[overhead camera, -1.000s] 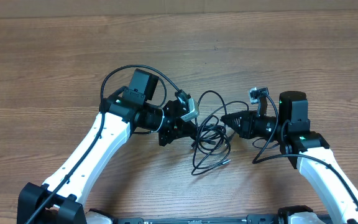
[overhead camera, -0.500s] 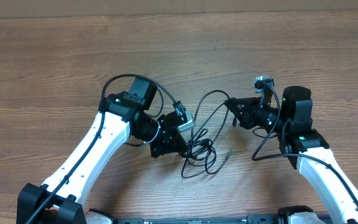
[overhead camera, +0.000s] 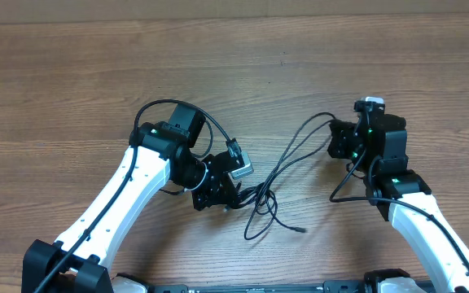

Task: Untangle cables

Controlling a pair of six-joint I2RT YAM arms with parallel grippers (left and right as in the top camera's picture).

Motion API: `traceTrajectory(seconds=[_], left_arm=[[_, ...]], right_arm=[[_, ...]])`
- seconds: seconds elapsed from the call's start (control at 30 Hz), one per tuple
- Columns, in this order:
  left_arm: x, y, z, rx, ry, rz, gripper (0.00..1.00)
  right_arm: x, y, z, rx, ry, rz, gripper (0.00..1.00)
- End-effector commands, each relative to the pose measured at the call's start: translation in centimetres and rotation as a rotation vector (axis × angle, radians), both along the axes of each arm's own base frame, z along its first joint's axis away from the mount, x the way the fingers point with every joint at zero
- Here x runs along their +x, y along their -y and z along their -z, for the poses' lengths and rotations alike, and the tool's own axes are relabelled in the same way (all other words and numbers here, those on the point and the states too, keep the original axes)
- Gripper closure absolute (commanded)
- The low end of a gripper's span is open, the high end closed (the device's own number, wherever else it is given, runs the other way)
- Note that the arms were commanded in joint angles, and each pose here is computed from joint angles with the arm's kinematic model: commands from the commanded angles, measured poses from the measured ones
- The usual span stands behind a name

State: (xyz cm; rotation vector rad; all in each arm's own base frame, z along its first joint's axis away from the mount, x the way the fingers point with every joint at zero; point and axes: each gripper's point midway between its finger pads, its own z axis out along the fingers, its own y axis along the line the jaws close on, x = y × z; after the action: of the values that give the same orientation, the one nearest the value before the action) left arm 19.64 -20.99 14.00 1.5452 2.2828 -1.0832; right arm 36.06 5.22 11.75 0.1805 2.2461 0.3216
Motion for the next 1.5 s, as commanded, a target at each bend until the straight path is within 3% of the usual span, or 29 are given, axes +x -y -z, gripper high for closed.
traceTrajectory(seconds=[0.0, 0.2, 0.3, 0.43, 0.77, 0.97, 1.2, 1.4, 1.47], left_arm=[[0.3, 0.0, -0.2, -0.003, 0.014, 0.012, 0.96], [0.5, 0.2, -0.4, -0.022, 0.020, 0.012, 0.96], [0.7, 0.4, -0.5, -0.029, 0.032, 0.012, 0.96], [1.1, 0.5, -0.5, -0.039, 0.050, 0.011, 0.96], [4.1, 1.8, -1.1, -0.078, 0.115, -0.083, 0.96], [6.1, 2.3, -1.4, -0.089, 0.153, -0.151, 0.96], [7.3, 0.9, -0.1, 0.031, 0.170, -0.239, 0.96], [8.8, 1.6, -0.9, -0.007, 0.151, -0.341, 0.96], [8.6, 2.6, -1.8, -0.080, 0.130, -0.322, 0.96]], right_arm=[[0.5, 3.6, -0.9, -0.119, 0.027, 0.168, 0.96], [-0.5, 2.8, 0.3, -0.095, -0.037, 0.122, 0.62], [-0.9, 0.9, 0.6, -0.027, -0.061, 0.036, 0.23], [-1.9, -1.8, 0.8, 0.079, -0.097, -0.091, 0.08], [-5.7, -7.4, 0.4, 0.339, -0.216, -0.352, 0.05], [-6.6, -8.1, 0.4, 0.407, -0.266, -0.358, 0.07], [-7.3, -8.0, 1.0, 0.426, -0.316, -0.333, 0.08], [-7.5, -8.0, 1.1, 0.487, -0.369, -0.264, 0.08], [-7.5, -8.0, 1.1, 0.511, -0.385, -0.238, 0.08]])
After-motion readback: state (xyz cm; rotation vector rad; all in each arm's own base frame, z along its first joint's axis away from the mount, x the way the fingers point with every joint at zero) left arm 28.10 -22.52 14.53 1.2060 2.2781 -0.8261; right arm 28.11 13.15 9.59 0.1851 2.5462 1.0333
